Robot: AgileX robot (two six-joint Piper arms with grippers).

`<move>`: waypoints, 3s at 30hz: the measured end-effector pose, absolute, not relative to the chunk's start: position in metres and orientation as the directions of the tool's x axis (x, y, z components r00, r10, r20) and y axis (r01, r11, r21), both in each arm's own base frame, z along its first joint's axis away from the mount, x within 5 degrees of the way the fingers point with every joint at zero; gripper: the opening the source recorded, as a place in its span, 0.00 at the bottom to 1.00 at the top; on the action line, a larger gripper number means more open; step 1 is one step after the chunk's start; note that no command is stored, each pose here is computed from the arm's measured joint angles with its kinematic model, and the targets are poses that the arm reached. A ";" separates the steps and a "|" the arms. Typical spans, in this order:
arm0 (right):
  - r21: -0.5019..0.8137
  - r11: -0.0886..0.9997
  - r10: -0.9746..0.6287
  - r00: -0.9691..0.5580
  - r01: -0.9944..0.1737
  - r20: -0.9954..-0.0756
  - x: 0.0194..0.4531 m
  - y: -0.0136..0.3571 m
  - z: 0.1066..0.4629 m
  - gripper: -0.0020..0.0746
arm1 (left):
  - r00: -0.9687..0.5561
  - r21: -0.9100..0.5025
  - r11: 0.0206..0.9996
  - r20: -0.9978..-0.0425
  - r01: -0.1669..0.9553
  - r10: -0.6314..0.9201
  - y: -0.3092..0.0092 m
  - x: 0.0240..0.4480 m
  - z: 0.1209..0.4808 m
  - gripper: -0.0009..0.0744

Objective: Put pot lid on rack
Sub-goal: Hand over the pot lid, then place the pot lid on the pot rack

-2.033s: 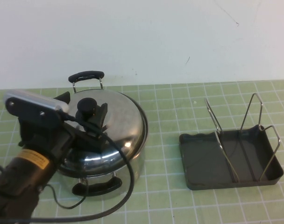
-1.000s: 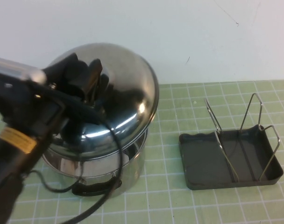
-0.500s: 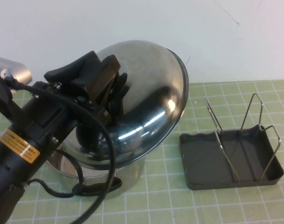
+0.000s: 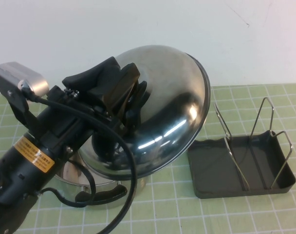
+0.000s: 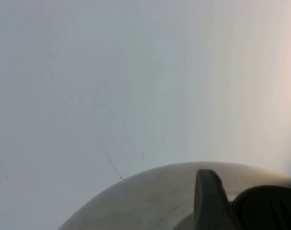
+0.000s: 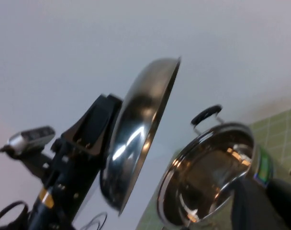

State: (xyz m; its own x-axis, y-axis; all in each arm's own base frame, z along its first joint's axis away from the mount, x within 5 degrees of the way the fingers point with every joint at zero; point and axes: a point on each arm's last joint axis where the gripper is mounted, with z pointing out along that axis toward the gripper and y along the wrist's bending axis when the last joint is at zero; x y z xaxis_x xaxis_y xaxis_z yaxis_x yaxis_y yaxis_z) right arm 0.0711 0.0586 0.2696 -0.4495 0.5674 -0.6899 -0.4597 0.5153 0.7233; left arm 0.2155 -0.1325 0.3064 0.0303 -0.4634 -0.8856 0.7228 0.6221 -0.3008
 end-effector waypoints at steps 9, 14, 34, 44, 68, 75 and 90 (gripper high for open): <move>0.766 0.355 0.376 -0.668 -0.536 -0.642 0.148 0.084 0.323 0.66 | 0.007 -0.324 0.563 -0.863 0.760 -0.506 -0.135 0.212 0.310 0.42; 0.812 0.245 0.292 -0.758 -0.530 -0.583 0.191 0.094 0.329 0.72 | -0.001 -0.333 0.552 -0.857 0.764 -0.515 -0.135 0.211 0.310 0.42; 0.818 0.211 0.202 -0.795 -0.535 -0.572 0.229 0.123 0.327 0.73 | -0.115 -0.466 0.468 -0.791 0.751 -0.601 -0.134 0.212 0.310 0.42; 0.766 0.229 0.187 -0.745 -0.600 -0.640 0.234 0.140 0.342 0.73 | -0.123 -0.466 0.459 -0.791 0.756 -0.600 -0.135 0.211 0.310 0.42; 0.650 0.149 0.085 -0.645 -0.745 -0.759 0.252 0.181 0.355 0.15 | -0.119 -0.438 0.468 -0.814 0.768 -0.568 -0.137 0.211 0.308 0.72; 0.548 0.232 0.098 -0.541 -0.804 -0.835 0.259 0.179 0.364 0.15 | -0.046 -0.395 0.510 -0.821 0.764 -0.568 -0.134 0.212 0.311 0.76; 0.197 0.612 -0.226 -0.408 -0.766 -0.884 0.223 0.138 0.381 0.15 | -0.067 -0.237 0.791 -0.968 0.564 -0.242 -0.096 0.226 0.294 0.03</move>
State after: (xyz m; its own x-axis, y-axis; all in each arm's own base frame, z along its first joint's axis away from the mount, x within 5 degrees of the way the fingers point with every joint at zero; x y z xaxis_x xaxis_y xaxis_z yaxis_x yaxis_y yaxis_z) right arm 0.2234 0.1376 0.3812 -0.4084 -0.2257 -0.8845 -0.7657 0.6121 0.1974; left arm 0.2264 -0.0963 0.2944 -0.0668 -0.2424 -0.9679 0.5644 0.7907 -0.2370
